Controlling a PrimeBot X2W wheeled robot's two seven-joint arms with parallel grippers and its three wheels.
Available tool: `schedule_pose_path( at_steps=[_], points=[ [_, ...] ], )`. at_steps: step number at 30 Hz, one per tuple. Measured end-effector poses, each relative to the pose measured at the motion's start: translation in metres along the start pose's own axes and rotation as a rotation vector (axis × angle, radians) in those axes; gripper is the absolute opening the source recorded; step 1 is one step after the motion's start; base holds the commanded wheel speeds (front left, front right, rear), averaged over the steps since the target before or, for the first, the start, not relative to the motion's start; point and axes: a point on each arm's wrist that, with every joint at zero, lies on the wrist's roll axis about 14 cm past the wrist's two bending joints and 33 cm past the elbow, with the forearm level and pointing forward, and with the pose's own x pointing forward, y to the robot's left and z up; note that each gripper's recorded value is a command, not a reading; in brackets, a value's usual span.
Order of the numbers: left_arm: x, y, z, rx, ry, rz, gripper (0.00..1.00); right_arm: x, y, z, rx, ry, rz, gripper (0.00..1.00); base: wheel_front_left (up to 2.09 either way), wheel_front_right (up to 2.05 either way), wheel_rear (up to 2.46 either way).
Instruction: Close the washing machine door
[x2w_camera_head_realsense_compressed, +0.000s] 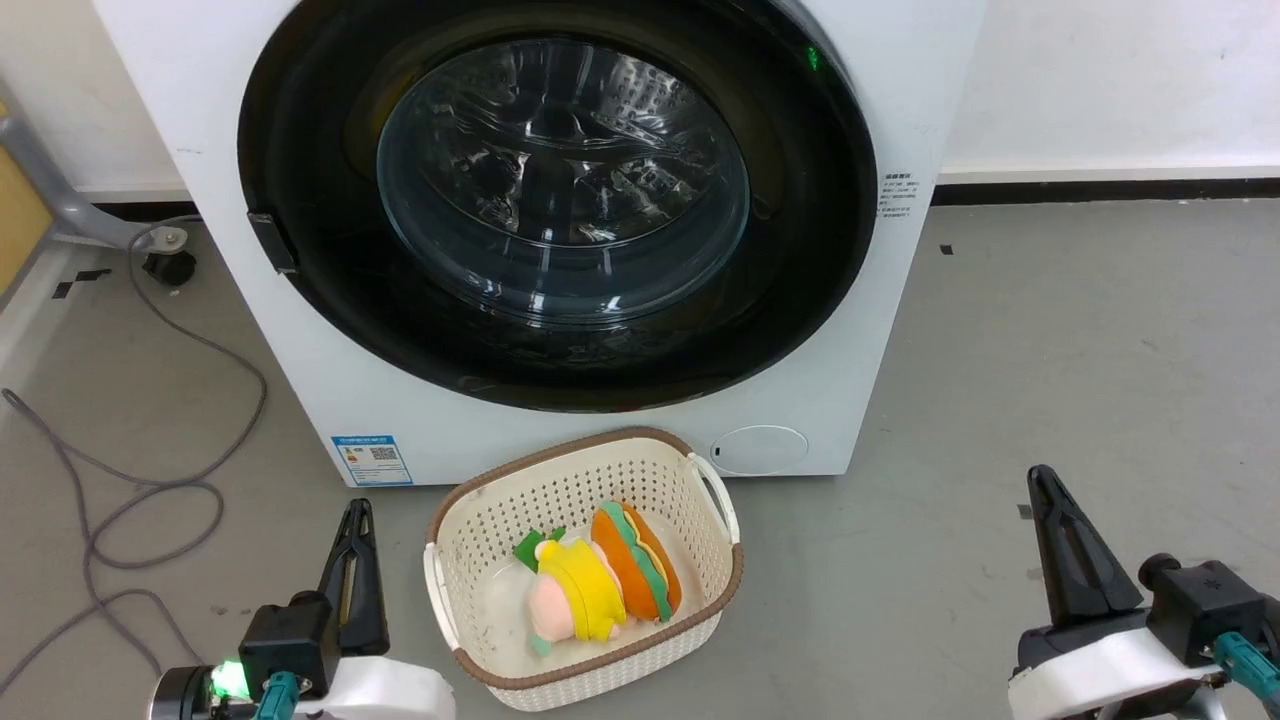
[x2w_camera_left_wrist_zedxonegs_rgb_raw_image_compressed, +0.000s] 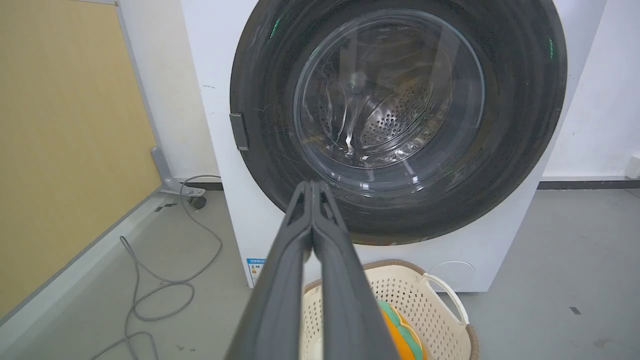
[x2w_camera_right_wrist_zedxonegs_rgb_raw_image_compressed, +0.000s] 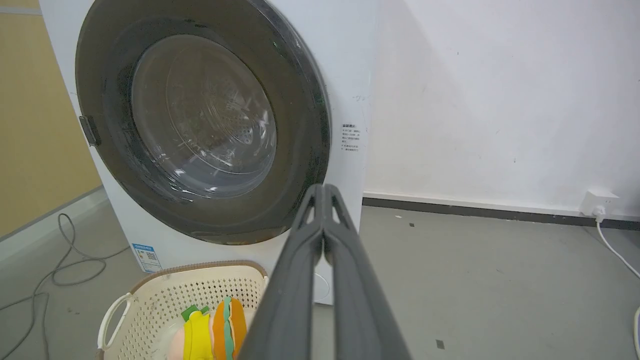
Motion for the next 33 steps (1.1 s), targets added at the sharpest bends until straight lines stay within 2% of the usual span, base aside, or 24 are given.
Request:
schedule_pose_path(
  at_steps=[33],
  points=[
    [-0.001,0.002,-0.003,-0.002,0.048,-0.009,0.0,0.005,0.012,-0.003,-0.006,0.047,0.037,0.0,0.0,0.0,0.0]
  ],
)
